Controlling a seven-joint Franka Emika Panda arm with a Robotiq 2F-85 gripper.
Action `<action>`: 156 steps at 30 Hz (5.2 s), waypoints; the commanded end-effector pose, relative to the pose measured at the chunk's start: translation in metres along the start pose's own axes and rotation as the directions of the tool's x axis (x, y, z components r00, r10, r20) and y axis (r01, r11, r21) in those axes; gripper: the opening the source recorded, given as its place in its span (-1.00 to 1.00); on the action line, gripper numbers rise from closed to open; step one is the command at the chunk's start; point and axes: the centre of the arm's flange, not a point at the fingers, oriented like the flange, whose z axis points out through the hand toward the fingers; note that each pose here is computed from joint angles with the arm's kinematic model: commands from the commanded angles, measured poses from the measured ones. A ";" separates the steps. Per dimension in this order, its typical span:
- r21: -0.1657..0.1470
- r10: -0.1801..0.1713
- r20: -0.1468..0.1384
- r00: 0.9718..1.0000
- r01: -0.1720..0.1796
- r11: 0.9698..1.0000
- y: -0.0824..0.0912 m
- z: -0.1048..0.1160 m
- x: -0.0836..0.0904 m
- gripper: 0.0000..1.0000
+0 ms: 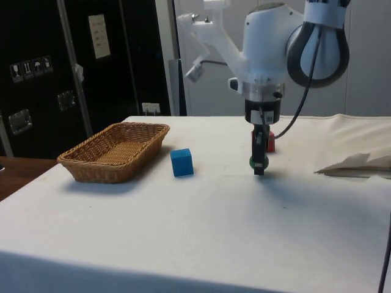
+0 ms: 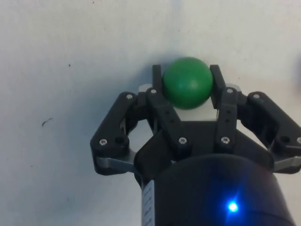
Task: Place all non-red objects into the basket.
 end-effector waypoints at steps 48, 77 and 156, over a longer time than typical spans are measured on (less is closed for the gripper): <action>0.047 0.018 -0.007 1.000 -0.018 0.999 0.035 -0.141 0.092 -1.00; 0.032 0.022 -0.025 0.999 -0.022 0.999 0.058 -0.145 0.187 -1.00; 0.094 0.074 -0.069 0.995 -0.068 0.993 0.131 0.011 0.339 -1.00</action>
